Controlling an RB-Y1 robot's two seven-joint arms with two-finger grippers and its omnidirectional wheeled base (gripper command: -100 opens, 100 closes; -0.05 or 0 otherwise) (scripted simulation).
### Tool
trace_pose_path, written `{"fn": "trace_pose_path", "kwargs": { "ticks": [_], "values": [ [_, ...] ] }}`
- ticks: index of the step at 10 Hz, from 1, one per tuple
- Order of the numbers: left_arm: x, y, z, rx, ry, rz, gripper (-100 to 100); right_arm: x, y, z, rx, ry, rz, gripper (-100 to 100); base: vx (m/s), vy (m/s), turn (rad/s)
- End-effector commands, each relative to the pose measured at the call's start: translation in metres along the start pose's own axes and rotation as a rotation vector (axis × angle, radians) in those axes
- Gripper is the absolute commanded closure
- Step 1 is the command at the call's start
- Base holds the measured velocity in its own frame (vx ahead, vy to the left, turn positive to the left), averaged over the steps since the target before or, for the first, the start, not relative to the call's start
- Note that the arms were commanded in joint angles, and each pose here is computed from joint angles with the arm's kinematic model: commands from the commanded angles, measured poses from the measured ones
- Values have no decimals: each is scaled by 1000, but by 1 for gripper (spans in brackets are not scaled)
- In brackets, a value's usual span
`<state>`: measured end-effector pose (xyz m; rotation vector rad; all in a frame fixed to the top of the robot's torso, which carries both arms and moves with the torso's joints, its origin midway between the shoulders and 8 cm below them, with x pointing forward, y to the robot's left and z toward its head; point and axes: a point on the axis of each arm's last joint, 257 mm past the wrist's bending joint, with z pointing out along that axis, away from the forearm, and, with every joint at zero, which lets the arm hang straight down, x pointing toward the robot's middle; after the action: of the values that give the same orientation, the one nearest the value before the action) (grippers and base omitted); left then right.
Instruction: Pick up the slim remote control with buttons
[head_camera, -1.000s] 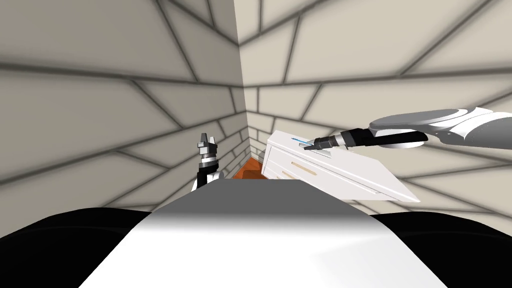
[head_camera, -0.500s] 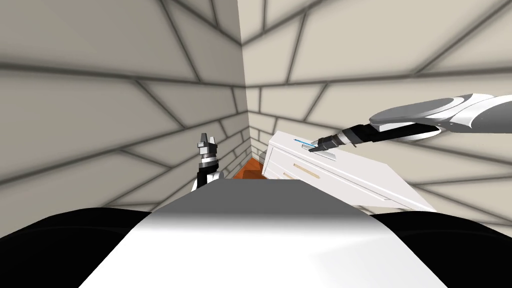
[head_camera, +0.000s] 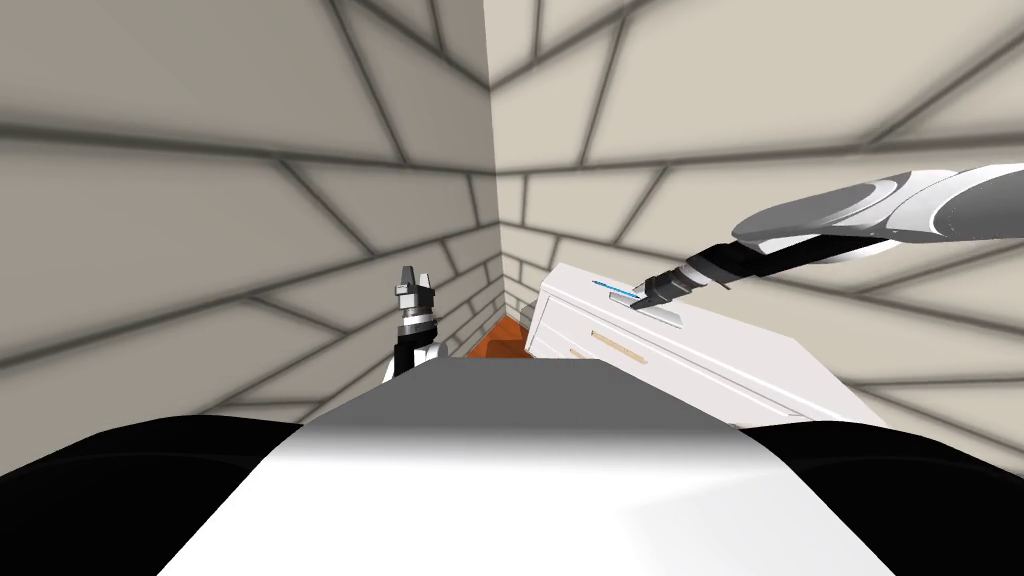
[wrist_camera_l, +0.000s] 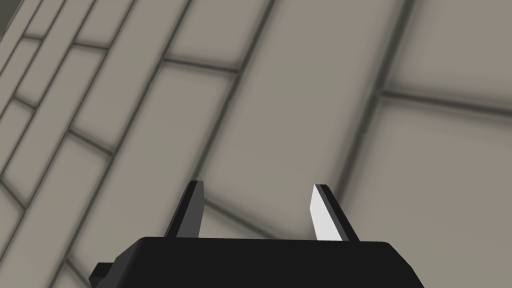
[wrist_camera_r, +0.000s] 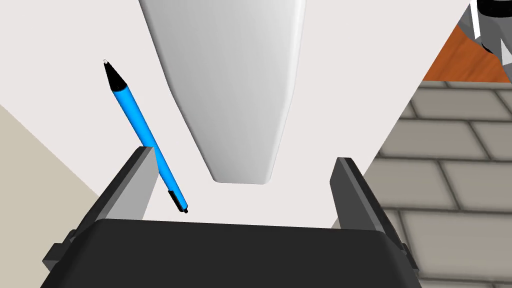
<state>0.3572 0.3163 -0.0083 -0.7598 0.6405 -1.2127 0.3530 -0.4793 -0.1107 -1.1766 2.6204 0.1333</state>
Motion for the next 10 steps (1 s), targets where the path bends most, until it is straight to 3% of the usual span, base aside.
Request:
{"fn": "trace_pose_path", "kwargs": {
  "ticks": [1, 5, 6, 7, 8, 10],
  "values": [
    [0, 0, 0, 0, 0, 0, 0, 14, -3, -3, -2, 80, -19, -100, 9, 3, 45],
    [0, 0, 0, 0, 0, 0, 0, 59, -1, -9, -34, 272, -38, -100, 7, -1, 64],
    [0, 0, 0, 0, 0, 0, 0, 50, -1, -9, -26, 241, -38, -100, 3, -4, 15],
    [0, 0, 0, 0, 0, 0, 0, 51, -1, -9, -28, 246, -38, 0, 0, 0, 0],
    [0, 0, 0, 0, 0, 0, 0, 66, -1, 0, -25, 246, -27, -100, 8, 24, 85],
    [0, 0, 0, 0, 0, 0, 0, 81, -1, 8, -24, 248, -17, -100, 17, 43, 70]
  ]
}}
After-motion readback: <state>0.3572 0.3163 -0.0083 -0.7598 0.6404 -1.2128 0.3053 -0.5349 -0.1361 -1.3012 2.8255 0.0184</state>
